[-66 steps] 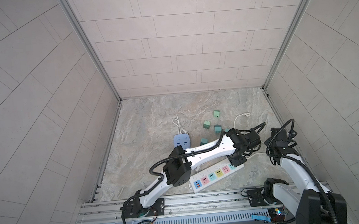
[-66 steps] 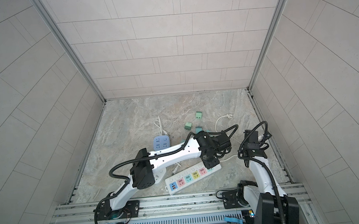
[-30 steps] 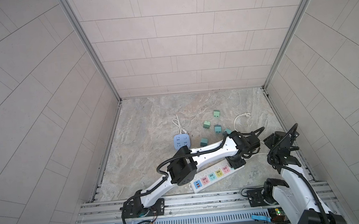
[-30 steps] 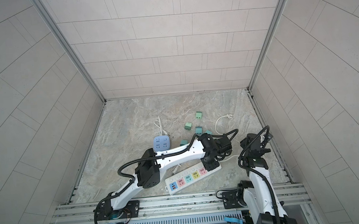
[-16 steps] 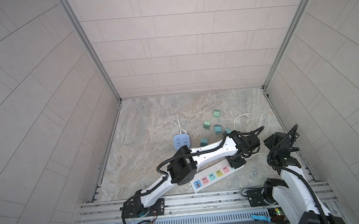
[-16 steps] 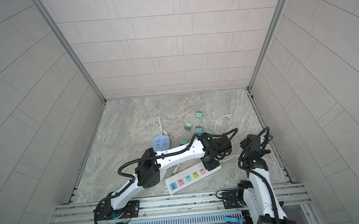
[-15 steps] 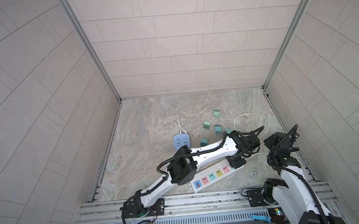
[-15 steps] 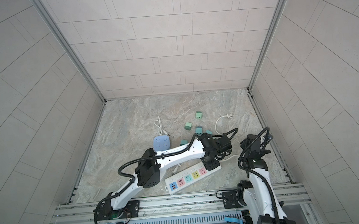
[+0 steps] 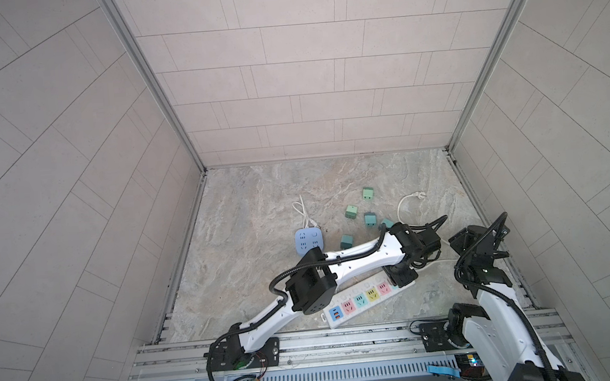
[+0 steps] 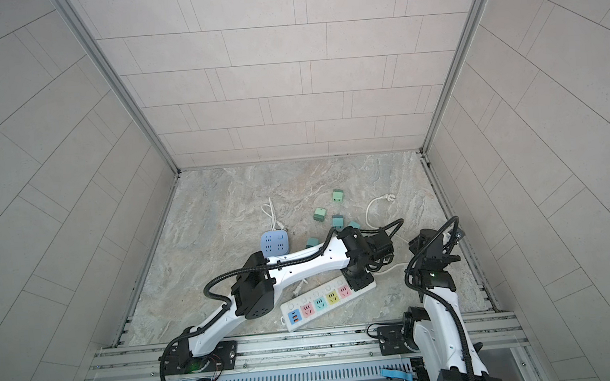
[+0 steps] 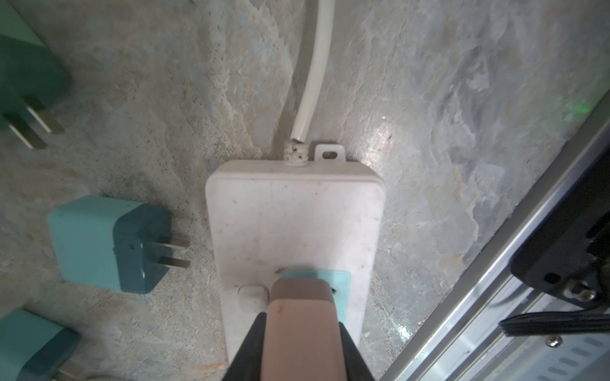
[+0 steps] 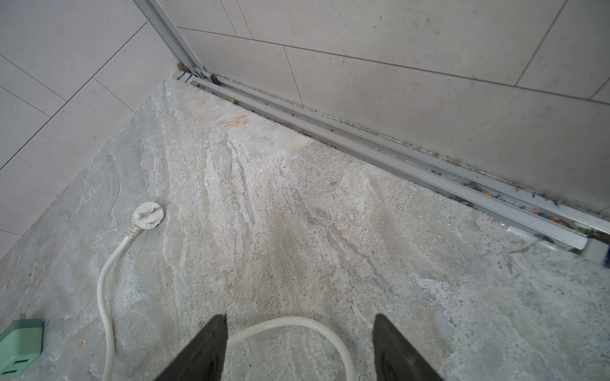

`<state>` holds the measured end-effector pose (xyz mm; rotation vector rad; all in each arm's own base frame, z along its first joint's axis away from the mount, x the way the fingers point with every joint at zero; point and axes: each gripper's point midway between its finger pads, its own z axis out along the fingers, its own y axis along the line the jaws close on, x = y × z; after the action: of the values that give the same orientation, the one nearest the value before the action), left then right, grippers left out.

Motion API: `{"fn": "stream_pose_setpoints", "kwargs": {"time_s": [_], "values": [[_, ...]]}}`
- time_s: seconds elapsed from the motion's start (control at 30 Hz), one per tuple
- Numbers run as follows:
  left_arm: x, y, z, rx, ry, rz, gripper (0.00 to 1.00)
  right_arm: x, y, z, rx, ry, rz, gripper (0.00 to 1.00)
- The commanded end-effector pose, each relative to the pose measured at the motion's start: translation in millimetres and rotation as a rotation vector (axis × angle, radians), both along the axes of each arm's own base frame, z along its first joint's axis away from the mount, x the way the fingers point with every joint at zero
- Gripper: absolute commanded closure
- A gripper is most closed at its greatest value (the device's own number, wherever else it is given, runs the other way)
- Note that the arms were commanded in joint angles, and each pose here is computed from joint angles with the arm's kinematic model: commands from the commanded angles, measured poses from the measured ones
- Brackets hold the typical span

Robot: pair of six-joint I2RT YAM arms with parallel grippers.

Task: Insert the plug
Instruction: 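Lower the pink adapter with the left gripper into the strip's end socket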

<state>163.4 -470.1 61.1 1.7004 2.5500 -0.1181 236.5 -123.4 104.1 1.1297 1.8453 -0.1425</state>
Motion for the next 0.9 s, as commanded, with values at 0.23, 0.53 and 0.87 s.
{"fn": "stream_pose_setpoints", "kwargs": {"time_s": [0.23, 0.53, 0.87], "values": [[-2, 6, -43, 0.055, 0.023, 0.008, 1.00, -8, -3, -4, 0.000, 0.015, -0.030, 0.29], [-7, 10, -61, 0.065, 0.044, 0.029, 1.00, -10, -3, -4, 0.002, 0.013, -0.041, 0.29], [-1, -3, -22, -0.018, 0.009, 0.000, 0.49, -11, -4, -3, 0.000, 0.010, -0.044, 0.29]]}}
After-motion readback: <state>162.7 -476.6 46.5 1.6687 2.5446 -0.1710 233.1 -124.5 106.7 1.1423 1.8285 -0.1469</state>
